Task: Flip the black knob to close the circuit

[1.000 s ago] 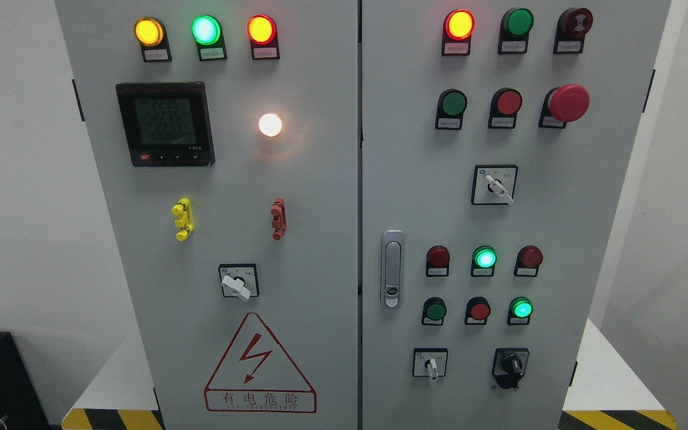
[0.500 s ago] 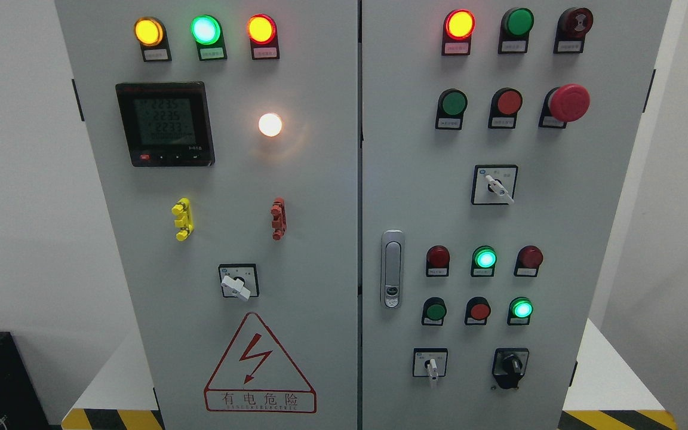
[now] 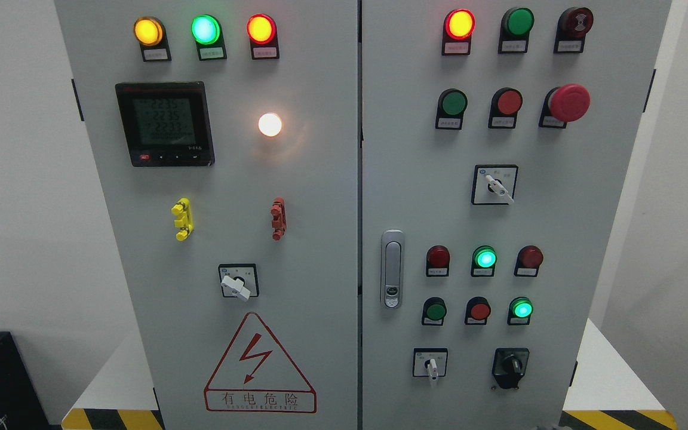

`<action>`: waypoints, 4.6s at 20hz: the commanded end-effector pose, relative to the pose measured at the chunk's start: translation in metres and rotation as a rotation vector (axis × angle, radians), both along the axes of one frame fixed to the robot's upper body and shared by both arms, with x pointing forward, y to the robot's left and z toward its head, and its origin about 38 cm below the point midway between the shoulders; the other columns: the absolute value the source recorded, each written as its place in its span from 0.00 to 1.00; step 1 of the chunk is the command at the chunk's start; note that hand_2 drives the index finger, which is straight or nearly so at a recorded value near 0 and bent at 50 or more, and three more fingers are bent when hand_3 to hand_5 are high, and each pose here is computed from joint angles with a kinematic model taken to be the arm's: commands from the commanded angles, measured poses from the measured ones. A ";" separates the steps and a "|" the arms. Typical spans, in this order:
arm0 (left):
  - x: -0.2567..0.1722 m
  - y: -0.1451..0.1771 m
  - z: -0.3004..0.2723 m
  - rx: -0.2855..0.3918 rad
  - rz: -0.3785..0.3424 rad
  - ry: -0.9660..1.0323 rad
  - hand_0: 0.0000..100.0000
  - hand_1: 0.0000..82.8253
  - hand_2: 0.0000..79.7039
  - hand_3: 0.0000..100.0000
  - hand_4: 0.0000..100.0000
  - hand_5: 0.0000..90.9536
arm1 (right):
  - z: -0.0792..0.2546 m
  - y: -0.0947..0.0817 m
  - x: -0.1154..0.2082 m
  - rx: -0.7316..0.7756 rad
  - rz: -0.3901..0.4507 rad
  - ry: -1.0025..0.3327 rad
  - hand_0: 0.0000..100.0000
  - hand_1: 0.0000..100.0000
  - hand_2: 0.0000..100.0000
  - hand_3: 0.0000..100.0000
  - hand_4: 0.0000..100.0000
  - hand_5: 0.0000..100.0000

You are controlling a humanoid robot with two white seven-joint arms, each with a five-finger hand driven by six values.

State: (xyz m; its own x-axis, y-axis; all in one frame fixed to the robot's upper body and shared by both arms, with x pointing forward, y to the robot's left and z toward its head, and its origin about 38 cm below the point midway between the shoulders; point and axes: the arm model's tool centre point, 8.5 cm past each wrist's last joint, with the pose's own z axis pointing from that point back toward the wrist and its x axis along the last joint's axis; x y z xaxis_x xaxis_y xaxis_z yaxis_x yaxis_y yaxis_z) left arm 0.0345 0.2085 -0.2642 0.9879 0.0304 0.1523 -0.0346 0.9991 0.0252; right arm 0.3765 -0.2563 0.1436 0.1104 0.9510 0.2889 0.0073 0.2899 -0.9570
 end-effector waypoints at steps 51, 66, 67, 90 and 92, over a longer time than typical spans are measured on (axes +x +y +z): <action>-0.013 0.000 -0.001 0.000 0.002 0.017 0.12 0.67 0.00 0.00 0.00 0.00 | 0.042 -0.013 0.053 -0.004 -0.151 -0.009 0.00 0.04 0.87 1.00 0.91 0.95; -0.013 0.000 -0.001 0.000 0.002 0.017 0.12 0.67 0.00 0.00 0.00 0.00 | 0.045 -0.023 0.055 0.000 -0.181 -0.011 0.00 0.05 0.87 1.00 0.91 0.95; -0.013 0.000 -0.001 0.000 0.002 0.017 0.12 0.67 0.00 0.00 0.00 0.00 | 0.044 -0.023 0.055 0.000 -0.181 -0.009 0.00 0.05 0.87 1.00 0.91 0.95; -0.013 0.000 -0.001 0.000 0.002 0.017 0.12 0.67 0.00 0.00 0.00 0.00 | 0.048 -0.034 0.058 0.015 -0.203 -0.015 0.00 0.06 0.86 1.00 0.91 0.95; -0.013 0.000 -0.001 0.000 0.002 0.016 0.12 0.67 0.00 0.00 0.00 0.00 | 0.047 -0.034 0.058 0.017 -0.203 -0.013 0.00 0.06 0.86 1.00 0.91 0.95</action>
State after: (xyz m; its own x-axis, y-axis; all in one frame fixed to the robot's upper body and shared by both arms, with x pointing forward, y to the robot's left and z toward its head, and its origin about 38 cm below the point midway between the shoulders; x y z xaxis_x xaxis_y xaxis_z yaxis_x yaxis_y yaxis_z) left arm 0.0350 0.2085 -0.2641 0.9871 0.0305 0.1573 -0.0349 0.9991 0.0251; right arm 0.4333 -0.2922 0.1907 0.2993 0.9024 0.3100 0.0787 0.3005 -0.9505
